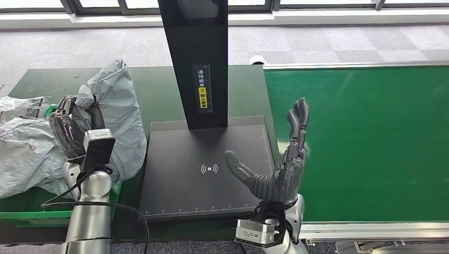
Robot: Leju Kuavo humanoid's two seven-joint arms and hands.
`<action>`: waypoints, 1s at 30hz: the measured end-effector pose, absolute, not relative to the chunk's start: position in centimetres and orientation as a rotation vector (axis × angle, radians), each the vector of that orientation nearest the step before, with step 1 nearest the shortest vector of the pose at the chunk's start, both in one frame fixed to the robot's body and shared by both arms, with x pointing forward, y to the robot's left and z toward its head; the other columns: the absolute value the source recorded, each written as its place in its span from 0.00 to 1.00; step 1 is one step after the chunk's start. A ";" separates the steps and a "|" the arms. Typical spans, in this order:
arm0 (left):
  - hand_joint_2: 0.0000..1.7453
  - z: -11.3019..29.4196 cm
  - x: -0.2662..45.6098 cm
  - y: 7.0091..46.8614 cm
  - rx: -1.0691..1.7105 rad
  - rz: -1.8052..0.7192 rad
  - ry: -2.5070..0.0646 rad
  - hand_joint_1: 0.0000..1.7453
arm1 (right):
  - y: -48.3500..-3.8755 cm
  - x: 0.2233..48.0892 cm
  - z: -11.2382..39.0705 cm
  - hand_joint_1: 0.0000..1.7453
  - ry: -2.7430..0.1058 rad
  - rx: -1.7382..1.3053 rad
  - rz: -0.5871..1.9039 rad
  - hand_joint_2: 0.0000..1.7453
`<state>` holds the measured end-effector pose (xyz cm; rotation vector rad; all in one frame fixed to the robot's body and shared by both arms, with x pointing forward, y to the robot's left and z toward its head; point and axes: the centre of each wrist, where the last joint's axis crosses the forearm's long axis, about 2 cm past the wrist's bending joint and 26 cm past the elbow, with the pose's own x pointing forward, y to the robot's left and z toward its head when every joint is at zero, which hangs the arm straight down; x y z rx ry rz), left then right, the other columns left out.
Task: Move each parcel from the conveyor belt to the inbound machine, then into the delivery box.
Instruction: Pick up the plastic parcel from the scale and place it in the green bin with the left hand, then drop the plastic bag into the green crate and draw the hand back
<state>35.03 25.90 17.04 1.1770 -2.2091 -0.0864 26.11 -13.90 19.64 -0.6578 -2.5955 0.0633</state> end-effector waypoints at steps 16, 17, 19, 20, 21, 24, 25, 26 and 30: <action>1.00 15.7 37.3 34.8 1.249 0.136 -2.031 1.00 | -13.7 25.7 19.8 0.00 -2.616 -0.658 0.086 1.00; 1.00 15.8 37.5 35.2 1.251 0.146 -2.027 1.00 | -13.8 25.6 19.8 0.00 -2.615 -0.658 0.086 1.00; 1.00 16.0 37.8 35.8 1.257 0.158 -2.023 1.00 | -13.8 25.5 19.8 0.00 -2.615 -0.660 0.086 1.00; 1.00 16.0 37.9 36.1 1.260 0.160 -2.020 1.00 | -13.8 25.5 19.8 0.00 -2.616 -0.660 0.086 1.00; 1.00 16.1 38.0 36.2 1.262 0.162 -2.017 1.00 | -13.8 25.4 19.8 0.00 -2.616 -0.660 0.085 1.00; 1.00 16.2 38.2 36.5 1.264 0.167 -2.015 1.00 | -13.8 25.3 19.7 0.00 -2.614 -0.660 0.085 1.00; 1.00 16.4 38.3 36.5 1.264 0.169 -2.018 1.00 | -13.8 25.3 19.7 0.00 -2.613 -0.660 0.086 1.00; 1.00 16.6 38.5 36.5 1.264 0.172 -2.022 1.00 | -13.8 25.3 19.7 0.00 -2.613 -0.659 0.087 1.00; 1.00 17.0 38.8 36.5 1.264 0.178 -2.031 1.00 | -13.8 25.2 19.6 0.00 -2.611 -0.658 0.088 1.00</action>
